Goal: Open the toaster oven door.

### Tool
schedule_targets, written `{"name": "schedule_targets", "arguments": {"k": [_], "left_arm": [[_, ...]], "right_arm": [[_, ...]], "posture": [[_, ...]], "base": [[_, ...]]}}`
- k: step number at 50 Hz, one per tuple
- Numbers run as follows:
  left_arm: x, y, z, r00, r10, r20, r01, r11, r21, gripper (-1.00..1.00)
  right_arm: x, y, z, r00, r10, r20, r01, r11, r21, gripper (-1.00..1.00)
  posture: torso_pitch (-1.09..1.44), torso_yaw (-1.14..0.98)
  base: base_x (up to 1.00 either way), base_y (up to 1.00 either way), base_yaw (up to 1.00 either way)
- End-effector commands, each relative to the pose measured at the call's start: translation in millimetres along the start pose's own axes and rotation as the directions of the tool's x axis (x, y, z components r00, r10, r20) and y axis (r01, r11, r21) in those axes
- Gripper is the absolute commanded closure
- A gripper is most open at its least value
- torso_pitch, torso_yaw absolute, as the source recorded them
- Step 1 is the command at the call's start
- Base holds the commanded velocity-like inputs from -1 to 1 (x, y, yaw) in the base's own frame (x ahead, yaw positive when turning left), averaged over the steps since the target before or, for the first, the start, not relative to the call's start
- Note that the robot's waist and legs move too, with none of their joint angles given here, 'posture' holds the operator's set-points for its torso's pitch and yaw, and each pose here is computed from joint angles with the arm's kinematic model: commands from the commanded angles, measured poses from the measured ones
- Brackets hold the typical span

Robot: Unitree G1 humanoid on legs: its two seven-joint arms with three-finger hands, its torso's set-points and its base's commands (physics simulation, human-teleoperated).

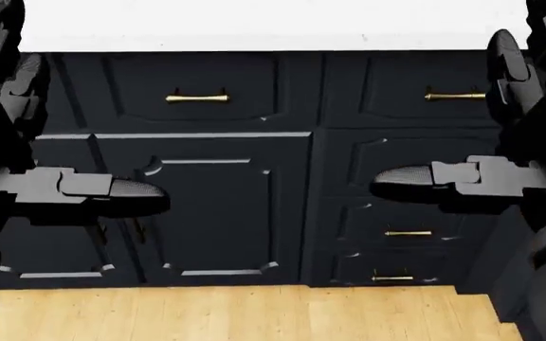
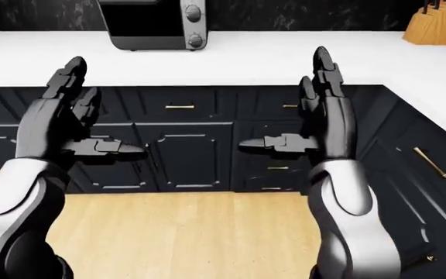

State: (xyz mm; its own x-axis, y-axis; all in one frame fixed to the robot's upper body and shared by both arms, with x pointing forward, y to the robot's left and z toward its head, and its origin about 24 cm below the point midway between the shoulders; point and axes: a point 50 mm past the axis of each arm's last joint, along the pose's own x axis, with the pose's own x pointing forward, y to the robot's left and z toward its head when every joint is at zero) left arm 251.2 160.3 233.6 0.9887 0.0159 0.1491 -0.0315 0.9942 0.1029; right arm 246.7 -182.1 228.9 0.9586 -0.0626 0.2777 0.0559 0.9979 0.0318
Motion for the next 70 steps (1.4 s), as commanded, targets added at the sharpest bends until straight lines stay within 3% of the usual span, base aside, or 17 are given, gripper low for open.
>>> {"name": "schedule_targets", "arguments": {"k": [1, 37, 70], "left_arm": [[-4.8, 0.3, 10, 0.997, -0.005, 0.078, 0.005, 1.000, -0.003, -1.00], [-8.3, 1.4, -3, 0.998, 0.001, 0.056, 0.001, 0.999, -0.035, -1.00], [-10.1, 0.0, 1, 0.998, -0.003, 0.058, 0.005, 0.999, -0.033, -1.00]], "right_arm": [[-3, 2.0, 10, 0.997, 0.015, 0.077, -0.016, 1.000, 0.016, -1.00], [-10, 6.4, -8, 0.998, 0.027, 0.056, -0.032, 0.994, 0.103, -1.00], [-13, 4.8, -15, 0.998, 0.015, 0.053, -0.020, 0.995, 0.103, -1.00]], "posture": [[0.00, 0.00], [0.00, 0.00], [0.00, 0.00]], "base": [[0.38, 0.00, 0.00], [0.45, 0.00, 0.00], [0.04, 0.08, 0.15]]}}
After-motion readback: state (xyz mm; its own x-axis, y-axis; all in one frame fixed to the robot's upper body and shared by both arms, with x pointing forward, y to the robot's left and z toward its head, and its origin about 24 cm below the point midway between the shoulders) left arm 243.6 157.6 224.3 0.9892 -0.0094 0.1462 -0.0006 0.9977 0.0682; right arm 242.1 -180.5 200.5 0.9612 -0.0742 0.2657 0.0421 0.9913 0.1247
